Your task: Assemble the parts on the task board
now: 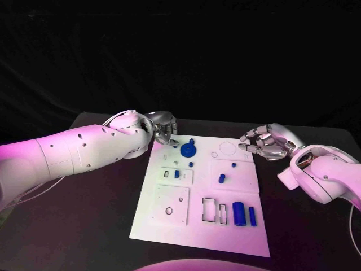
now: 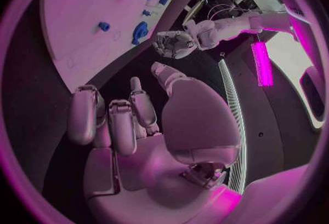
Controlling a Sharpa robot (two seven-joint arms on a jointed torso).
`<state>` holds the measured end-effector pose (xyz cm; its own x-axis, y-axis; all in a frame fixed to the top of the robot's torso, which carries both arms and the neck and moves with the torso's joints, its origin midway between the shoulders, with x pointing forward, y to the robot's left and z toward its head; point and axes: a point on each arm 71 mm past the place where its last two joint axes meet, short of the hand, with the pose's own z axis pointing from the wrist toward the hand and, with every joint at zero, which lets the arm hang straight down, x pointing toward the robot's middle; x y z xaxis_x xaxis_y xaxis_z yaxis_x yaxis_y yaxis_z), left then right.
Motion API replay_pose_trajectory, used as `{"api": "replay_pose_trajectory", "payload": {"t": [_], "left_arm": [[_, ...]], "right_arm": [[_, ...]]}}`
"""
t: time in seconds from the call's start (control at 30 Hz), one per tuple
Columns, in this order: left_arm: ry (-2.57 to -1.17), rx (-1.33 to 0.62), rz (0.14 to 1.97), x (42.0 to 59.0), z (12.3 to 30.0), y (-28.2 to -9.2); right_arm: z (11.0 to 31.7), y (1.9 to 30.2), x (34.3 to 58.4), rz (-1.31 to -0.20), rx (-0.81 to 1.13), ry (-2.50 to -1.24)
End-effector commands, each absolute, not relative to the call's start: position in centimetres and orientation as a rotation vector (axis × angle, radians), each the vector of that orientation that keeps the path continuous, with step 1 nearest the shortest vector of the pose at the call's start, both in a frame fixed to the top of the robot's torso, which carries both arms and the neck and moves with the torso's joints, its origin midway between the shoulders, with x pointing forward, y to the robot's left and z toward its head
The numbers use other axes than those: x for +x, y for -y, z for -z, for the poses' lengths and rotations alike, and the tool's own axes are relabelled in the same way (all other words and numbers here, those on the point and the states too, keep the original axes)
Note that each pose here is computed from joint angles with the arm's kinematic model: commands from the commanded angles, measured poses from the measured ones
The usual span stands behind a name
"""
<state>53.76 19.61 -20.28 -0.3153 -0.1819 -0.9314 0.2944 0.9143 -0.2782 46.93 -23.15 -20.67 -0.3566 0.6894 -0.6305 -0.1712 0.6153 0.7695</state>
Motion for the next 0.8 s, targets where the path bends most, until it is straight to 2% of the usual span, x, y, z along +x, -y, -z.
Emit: {"api": "replay_pose_trajectory", "payload": {"t": [0.03,0.37,0.8], "left_arm": [[-1.831,0.226,0.405,53.7,20.7,-19.1],[-1.876,0.246,0.333,54.2,21.7,-19.0],[-1.872,0.227,0.338,54.5,22.0,-18.6]], "right_arm": [[20.7,23.0,46.9,-0.958,0.418,-1.724],[20.8,23.0,46.9,-0.958,0.418,-1.724],[20.8,23.0,46.9,-0.958,0.417,-1.724]]}}
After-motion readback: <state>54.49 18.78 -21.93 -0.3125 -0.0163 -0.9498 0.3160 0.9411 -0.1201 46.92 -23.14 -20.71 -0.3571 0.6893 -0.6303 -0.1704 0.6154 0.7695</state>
